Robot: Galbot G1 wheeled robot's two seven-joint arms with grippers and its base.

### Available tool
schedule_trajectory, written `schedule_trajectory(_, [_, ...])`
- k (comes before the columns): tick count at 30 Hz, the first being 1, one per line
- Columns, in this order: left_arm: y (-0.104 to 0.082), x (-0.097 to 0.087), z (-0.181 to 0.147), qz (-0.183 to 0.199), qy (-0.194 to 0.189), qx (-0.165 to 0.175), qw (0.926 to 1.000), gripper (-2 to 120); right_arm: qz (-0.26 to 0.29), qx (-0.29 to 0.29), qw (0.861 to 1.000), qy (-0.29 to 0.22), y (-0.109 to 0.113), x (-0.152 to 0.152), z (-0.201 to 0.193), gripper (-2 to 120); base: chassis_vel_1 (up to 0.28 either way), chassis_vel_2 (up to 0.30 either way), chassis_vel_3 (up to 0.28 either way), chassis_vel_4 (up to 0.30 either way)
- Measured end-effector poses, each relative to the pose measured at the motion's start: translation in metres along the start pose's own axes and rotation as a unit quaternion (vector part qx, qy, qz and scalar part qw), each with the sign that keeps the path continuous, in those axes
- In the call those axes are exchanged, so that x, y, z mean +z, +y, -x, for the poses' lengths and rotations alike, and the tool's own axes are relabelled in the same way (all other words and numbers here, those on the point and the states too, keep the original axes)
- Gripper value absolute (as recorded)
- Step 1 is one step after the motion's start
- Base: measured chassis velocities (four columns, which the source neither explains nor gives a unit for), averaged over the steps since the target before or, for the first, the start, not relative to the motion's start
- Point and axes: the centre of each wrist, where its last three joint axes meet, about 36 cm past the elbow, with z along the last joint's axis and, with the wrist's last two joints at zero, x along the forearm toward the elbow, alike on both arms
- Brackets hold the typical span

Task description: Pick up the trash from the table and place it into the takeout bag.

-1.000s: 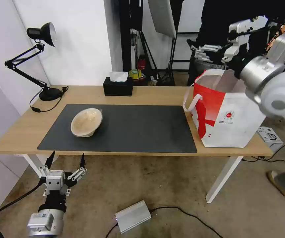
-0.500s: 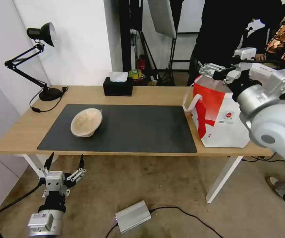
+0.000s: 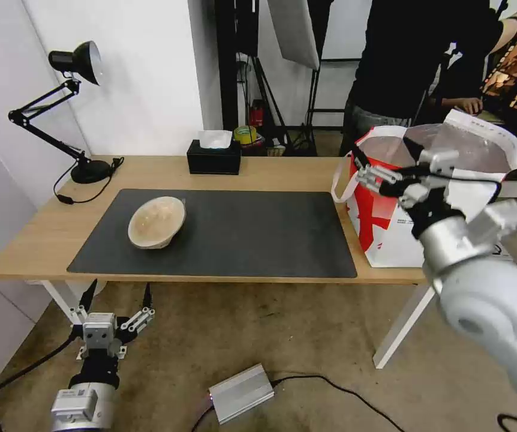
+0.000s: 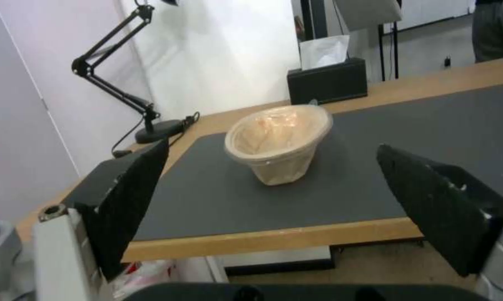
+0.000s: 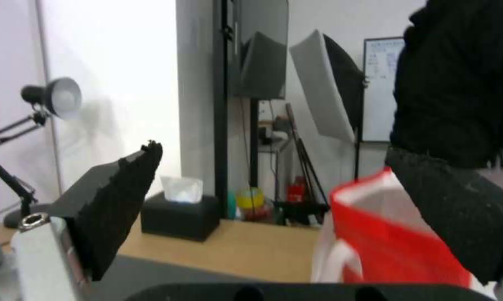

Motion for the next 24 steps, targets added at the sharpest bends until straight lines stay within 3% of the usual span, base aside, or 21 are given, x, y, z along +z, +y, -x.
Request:
schedule_trajectory(8, [0.0,0.001,-0.001,0.0,0.002,0.0,1.0,100,-0.043,0.011,0.999,-0.012,0.001,0.033,-0.026,100,0.0,0.0,0.0,0.0])
schedule_trajectory(20, [0.0,0.004,0.0,0.001,0.005,0.0,1.0,100,-0.102,0.068,0.992,-0.025,-0.019,0.074,-0.047,100,0.0,0.0,0.0,0.0])
schedule_trajectory(24, [0.0,0.006,0.0,0.001,0.006,0.001,1.0,100,-0.109,0.057,0.992,-0.025,-0.029,0.088,-0.055,100,0.0,0.0,0.0,0.0])
